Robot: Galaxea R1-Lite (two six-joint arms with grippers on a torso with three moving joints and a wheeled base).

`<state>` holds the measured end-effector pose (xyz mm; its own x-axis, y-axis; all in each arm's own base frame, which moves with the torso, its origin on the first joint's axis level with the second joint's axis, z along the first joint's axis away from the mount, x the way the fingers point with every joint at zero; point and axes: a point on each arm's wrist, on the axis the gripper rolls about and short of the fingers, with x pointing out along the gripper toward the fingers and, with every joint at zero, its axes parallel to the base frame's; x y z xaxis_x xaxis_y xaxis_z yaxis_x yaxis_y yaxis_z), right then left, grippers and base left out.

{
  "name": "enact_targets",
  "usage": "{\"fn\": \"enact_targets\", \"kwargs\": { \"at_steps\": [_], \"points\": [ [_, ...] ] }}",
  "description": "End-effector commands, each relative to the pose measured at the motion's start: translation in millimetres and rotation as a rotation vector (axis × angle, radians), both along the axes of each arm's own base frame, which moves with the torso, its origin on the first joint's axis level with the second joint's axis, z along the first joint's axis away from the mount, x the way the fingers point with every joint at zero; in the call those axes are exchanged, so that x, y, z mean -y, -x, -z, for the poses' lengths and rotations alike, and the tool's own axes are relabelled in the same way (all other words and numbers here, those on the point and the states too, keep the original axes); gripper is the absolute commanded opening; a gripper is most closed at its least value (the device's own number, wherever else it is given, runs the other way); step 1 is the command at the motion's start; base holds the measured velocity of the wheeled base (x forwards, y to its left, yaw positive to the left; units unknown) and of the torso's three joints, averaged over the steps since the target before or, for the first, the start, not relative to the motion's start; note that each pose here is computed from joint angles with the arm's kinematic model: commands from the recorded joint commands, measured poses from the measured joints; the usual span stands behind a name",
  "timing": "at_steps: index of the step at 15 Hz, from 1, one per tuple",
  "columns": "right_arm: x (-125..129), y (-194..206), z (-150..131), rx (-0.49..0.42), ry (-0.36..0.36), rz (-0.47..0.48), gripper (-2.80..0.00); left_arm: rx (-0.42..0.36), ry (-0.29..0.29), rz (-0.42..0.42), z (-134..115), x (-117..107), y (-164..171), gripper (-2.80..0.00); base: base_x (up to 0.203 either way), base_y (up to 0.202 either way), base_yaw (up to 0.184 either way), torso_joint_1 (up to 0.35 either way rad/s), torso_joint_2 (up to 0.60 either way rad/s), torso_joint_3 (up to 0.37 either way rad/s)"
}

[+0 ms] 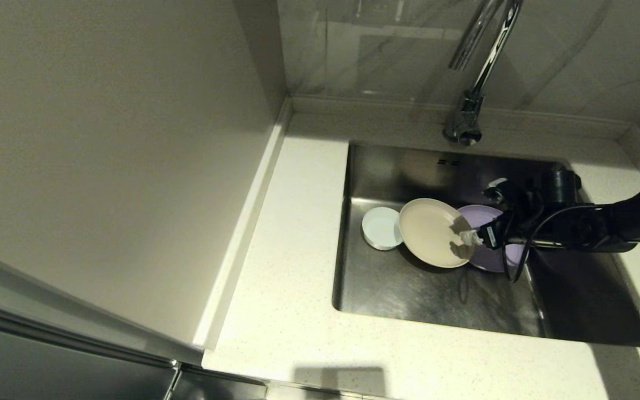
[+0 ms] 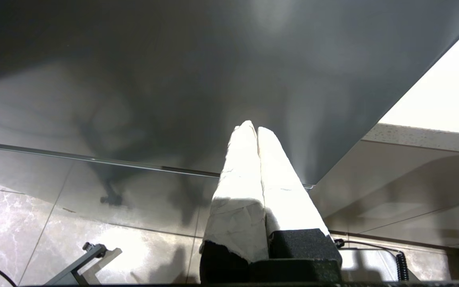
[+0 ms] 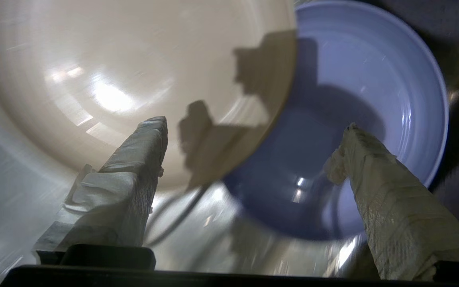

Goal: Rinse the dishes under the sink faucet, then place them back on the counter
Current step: Put a plate back to the table from the sink

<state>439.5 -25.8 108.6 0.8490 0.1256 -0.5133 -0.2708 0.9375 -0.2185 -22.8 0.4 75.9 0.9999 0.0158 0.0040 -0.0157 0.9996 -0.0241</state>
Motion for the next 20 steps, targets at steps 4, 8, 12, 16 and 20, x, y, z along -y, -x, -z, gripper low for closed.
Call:
{"fn": "enact_targets", "kwargs": {
  "at_steps": [4, 8, 12, 16, 20],
  "points": [
    [2, -36, 56, 0.006, 0.019, 0.027, 0.0, 0.002, 0.001, -0.001, 0, 0, 0, -2.8, 0.0, 0.0, 0.0, 0.0, 0.0, 0.0],
    [2, -44, 64, 0.01, 0.025, 0.035, 0.0, 0.002, 0.001, -0.001, 0, 0, 0, -2.8, 0.0, 0.0, 0.0, 0.0, 0.0, 0.0],
    [2, -46, 58, 0.029, 0.027, 0.037, 0.0, 0.002, 0.001, -0.001, 0, 0, 0, -2.8, 0.0, 0.0, 0.0, 0.0, 0.0, 0.0],
    [4, -44, 32, 0.083, -0.003, 0.065, 0.0, 0.002, 0.001, -0.001, 0, 0, 0, -2.8, 0.0, 0.0, 0.0, 0.0, 0.0, 0.0],
    [4, -32, 0, 0.131, 0.0, 0.083, 0.0, 0.002, 0.001, -0.001, 0, 0, 0, -2.8, 0.0, 0.0, 0.0, 0.0, 0.0, 0.0]
  ]
}}
